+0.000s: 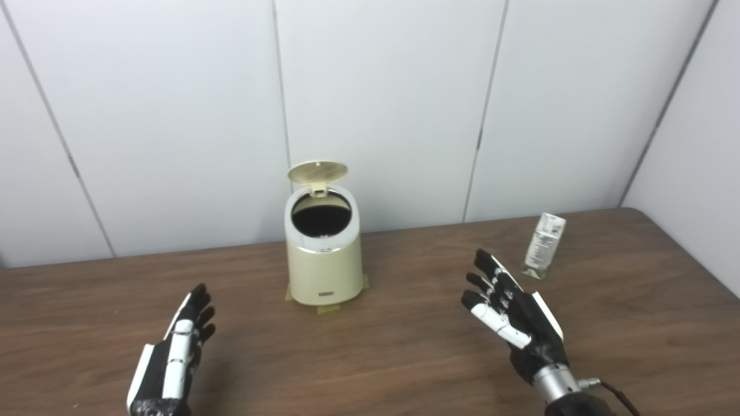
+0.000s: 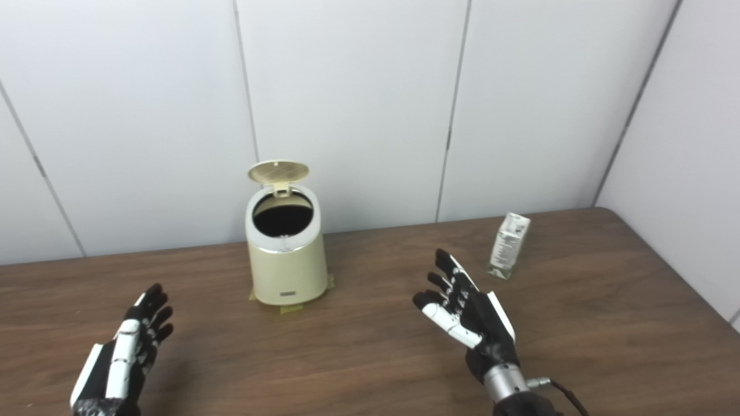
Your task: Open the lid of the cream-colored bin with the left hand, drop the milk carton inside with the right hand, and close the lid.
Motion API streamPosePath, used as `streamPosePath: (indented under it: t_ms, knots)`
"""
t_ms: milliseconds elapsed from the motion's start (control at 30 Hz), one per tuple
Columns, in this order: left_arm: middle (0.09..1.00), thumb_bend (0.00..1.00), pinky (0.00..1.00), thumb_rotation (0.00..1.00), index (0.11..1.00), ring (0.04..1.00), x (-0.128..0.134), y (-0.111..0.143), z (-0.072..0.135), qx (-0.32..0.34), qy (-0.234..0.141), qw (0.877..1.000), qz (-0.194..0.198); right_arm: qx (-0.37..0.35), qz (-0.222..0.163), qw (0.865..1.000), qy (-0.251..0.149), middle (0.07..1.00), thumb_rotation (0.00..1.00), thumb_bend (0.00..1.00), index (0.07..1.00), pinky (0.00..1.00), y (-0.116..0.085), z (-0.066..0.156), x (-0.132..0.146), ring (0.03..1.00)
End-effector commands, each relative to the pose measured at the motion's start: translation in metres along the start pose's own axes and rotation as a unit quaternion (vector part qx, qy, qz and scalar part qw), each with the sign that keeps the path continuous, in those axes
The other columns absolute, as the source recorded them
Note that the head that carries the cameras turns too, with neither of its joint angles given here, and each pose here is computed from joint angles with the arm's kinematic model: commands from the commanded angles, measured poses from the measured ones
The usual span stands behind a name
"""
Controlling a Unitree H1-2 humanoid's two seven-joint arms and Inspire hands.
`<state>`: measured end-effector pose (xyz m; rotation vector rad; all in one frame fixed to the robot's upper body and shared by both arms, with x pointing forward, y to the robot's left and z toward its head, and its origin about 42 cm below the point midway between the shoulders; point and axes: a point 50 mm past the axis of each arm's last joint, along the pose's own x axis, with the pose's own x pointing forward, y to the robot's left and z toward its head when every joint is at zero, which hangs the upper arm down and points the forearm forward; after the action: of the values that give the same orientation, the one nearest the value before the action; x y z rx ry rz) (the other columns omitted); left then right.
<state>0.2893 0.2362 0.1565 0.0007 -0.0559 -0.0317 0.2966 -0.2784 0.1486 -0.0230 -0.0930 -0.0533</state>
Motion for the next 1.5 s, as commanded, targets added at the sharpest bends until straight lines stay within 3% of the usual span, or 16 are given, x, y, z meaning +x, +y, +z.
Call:
streamPosePath:
  t_ms: [0, 100, 200, 400, 700, 800, 933, 1100, 1167, 1367, 1467]
  knots:
    - [0.988, 0.35, 0.98, 1.00, 0.977, 0.981, 0.008, -0.006, 0.013, -0.011, -0.034, 0.999, -0.010, -0.037, -0.018, 0.997, -0.061, 0.940, 0.39, 0.73, 0.895, 0.77, -0.011, 0.025, 0.004, 0.893]
    - [0.994, 0.34, 0.99, 1.00, 0.985, 0.983, 0.008, -0.008, 0.011, -0.006, -0.033, 0.999, -0.020, -0.057, -0.037, 0.996, -0.065, 0.924, 0.38, 0.72, 0.889, 0.75, -0.015, 0.036, -0.001, 0.877]
    - [1.000, 0.36, 1.00, 0.97, 0.995, 0.992, 0.012, -0.008, 0.010, -0.005, -0.035, 0.999, -0.027, -0.089, -0.062, 0.992, -0.062, 0.901, 0.32, 0.71, 0.874, 0.81, -0.025, 0.042, -0.005, 0.878]
    - [1.000, 0.32, 1.00, 1.00, 0.999, 0.999, 0.013, -0.003, 0.011, 0.000, -0.030, 0.999, -0.022, -0.137, -0.093, 0.984, -0.063, 0.838, 0.27, 0.77, 0.818, 0.74, -0.056, 0.050, -0.007, 0.808]
    - [1.000, 0.28, 1.00, 0.98, 1.000, 1.000, 0.012, 0.004, 0.014, -0.001, -0.023, 1.000, -0.014, -0.172, -0.139, 0.973, -0.070, 0.866, 0.24, 0.83, 0.820, 0.72, -0.089, 0.063, -0.002, 0.803]
    - [1.000, 0.26, 1.00, 1.00, 1.000, 1.000, 0.013, 0.006, 0.014, -0.004, -0.024, 1.000, -0.013, -0.208, -0.148, 0.964, -0.074, 0.859, 0.23, 0.79, 0.826, 0.72, -0.099, 0.069, 0.006, 0.800]
    - [1.000, 0.23, 1.00, 1.00, 1.000, 1.000, 0.015, 0.007, 0.015, -0.016, -0.023, 1.000, -0.011, -0.222, -0.164, 0.959, -0.063, 0.870, 0.17, 0.78, 0.829, 0.79, -0.110, 0.079, 0.022, 0.839]
    - [1.000, 0.22, 1.00, 1.00, 1.000, 1.000, 0.016, 0.010, 0.018, -0.021, -0.022, 0.999, -0.009, -0.274, -0.178, 0.944, -0.043, 0.874, 0.14, 0.82, 0.821, 0.85, -0.119, 0.083, 0.045, 0.877]
    - [1.000, 0.23, 1.00, 1.00, 1.000, 1.000, 0.017, 0.010, 0.019, -0.020, -0.021, 1.000, -0.009, -0.293, -0.173, 0.940, -0.037, 0.873, 0.17, 0.85, 0.826, 0.76, -0.123, 0.082, 0.055, 0.857]
    - [1.000, 0.21, 1.00, 0.98, 1.000, 1.000, 0.017, 0.007, 0.020, -0.024, -0.017, 0.999, -0.016, -0.322, -0.170, 0.931, -0.027, 0.863, 0.16, 0.90, 0.819, 0.72, -0.134, 0.078, 0.081, 0.840]
    - [1.000, 0.21, 1.00, 0.97, 1.000, 1.000, 0.015, 0.004, 0.020, -0.018, -0.016, 1.000, -0.020, -0.338, -0.168, 0.926, -0.022, 0.870, 0.15, 0.90, 0.816, 0.64, -0.140, 0.075, 0.093, 0.830]
